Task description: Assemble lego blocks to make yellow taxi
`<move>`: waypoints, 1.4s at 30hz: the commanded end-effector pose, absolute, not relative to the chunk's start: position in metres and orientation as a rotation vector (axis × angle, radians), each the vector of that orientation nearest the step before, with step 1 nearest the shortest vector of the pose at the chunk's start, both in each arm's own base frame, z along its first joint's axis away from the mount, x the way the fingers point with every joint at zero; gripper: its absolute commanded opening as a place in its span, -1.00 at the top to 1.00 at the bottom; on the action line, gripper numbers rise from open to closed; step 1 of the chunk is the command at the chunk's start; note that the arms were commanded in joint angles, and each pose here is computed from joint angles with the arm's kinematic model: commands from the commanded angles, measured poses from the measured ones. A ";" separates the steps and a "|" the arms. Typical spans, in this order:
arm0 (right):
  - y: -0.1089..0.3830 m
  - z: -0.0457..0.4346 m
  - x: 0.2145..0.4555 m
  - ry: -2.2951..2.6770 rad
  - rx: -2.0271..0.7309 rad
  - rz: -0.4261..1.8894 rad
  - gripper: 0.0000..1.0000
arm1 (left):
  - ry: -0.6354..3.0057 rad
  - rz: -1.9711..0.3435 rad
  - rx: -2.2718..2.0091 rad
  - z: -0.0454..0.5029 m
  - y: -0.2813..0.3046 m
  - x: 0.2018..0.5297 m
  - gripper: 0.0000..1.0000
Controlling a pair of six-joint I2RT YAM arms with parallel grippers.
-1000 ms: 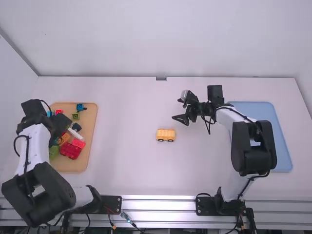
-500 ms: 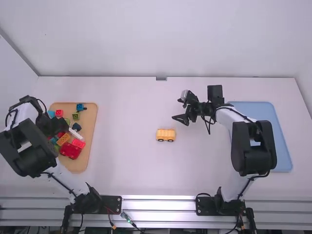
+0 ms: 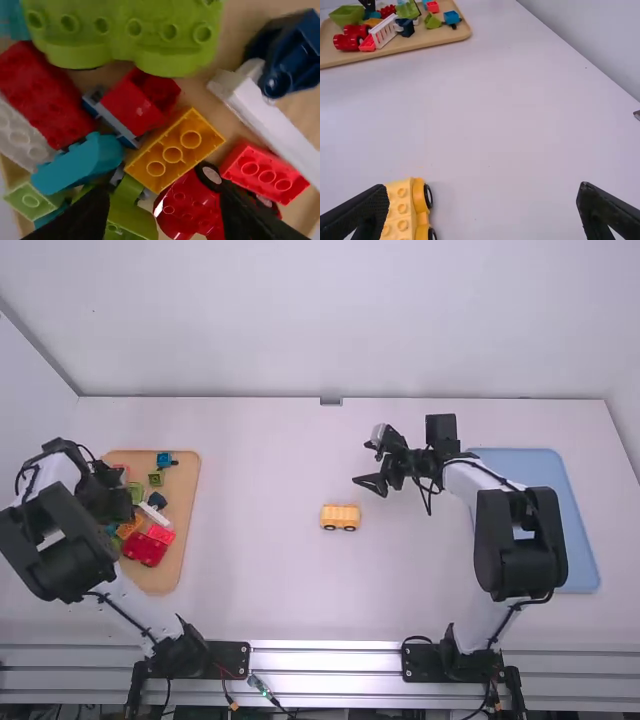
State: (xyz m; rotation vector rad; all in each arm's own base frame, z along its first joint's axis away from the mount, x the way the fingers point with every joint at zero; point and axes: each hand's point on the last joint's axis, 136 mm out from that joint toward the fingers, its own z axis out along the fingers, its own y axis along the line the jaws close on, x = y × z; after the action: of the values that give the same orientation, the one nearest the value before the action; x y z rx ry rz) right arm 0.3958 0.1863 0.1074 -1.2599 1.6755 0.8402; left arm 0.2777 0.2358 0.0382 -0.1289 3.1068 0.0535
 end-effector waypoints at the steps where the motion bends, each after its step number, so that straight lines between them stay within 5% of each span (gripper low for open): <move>1: 0.185 0.110 0.398 1.693 -1.228 0.854 -0.98 | 3.120 0.036 0.092 0.030 0.231 0.273 -0.15; 13: 0.181 0.109 0.409 1.786 -1.125 0.854 -0.99 | 3.091 0.194 0.043 0.012 0.247 0.276 -0.11; 17: 0.181 0.110 0.409 1.783 -1.125 0.852 -0.98 | 3.087 0.180 0.072 0.010 0.245 0.276 0.04; 27: 0.181 0.110 0.409 1.784 -1.125 0.852 -0.98 | 3.078 0.114 0.126 0.009 0.236 0.277 -0.05; 32: 0.181 0.110 0.409 1.783 -1.125 0.852 -0.98 | 3.068 0.124 0.041 0.009 0.238 0.279 -0.26; 42: 0.181 0.110 0.410 1.783 -1.125 0.852 -0.98 | 3.104 0.064 0.035 0.008 0.229 0.271 -0.24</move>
State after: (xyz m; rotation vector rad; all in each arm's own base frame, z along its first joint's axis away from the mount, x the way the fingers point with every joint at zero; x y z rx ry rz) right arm 0.4092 0.1827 0.1082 -1.1303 1.7851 0.8491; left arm 0.2729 0.2351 0.0104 0.0389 3.0989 0.1013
